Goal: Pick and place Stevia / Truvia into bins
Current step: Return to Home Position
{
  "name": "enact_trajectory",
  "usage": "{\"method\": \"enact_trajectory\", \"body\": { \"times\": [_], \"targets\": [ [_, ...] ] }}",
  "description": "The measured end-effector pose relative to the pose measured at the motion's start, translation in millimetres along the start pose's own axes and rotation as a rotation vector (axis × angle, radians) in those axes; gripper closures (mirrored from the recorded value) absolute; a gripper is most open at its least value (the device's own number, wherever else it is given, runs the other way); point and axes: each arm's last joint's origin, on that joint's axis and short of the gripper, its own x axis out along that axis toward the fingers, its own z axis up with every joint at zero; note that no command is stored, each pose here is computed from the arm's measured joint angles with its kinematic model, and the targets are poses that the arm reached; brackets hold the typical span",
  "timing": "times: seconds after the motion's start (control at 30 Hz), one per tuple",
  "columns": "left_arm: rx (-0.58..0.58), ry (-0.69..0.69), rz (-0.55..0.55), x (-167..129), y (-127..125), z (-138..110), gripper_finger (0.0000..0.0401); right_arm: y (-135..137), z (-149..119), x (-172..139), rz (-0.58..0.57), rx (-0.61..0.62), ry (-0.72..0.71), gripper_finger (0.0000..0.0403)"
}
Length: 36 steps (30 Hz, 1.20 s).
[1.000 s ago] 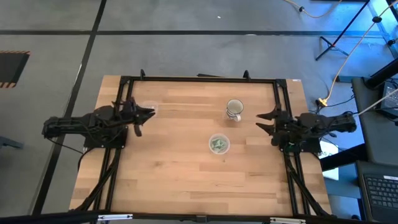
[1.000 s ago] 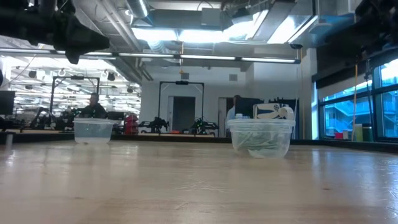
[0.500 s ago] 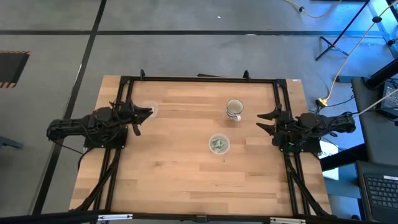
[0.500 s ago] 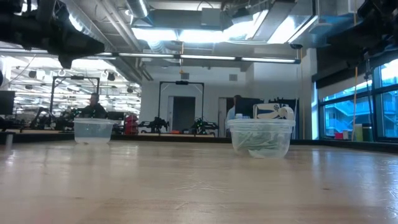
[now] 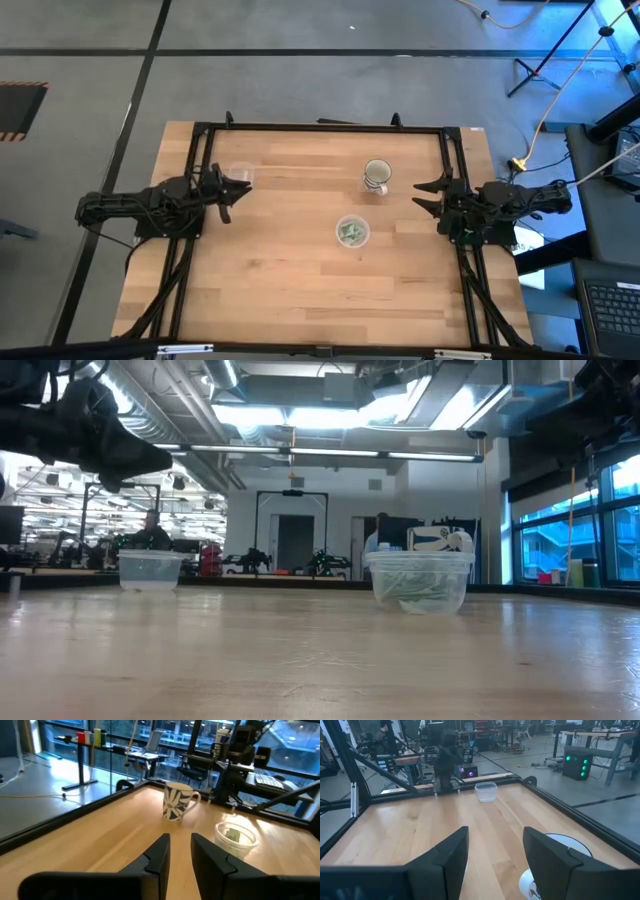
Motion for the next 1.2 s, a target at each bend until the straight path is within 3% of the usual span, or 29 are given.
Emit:
{"method": "enact_trajectory", "body": {
  "times": [0.37,0.87,1.2],
  "targets": [
    [0.037,0.007,-0.003,0.3,-0.1,-0.5,0.0329,-0.9,-6.6,-0.2,-0.006,-0.085,0.063,0.0211],
    [0.058,0.007,-0.002,0.3,-0.1,-0.6,0.0329,-0.8,-8.2,1.2,-0.017,-0.105,0.056,0.0211],
    [0.058,0.008,-0.002,0.3,-0.1,-0.6,0.0329,2.8,-38.2,16.3,-0.012,-0.177,0.041,0.0211]
  ]
}}
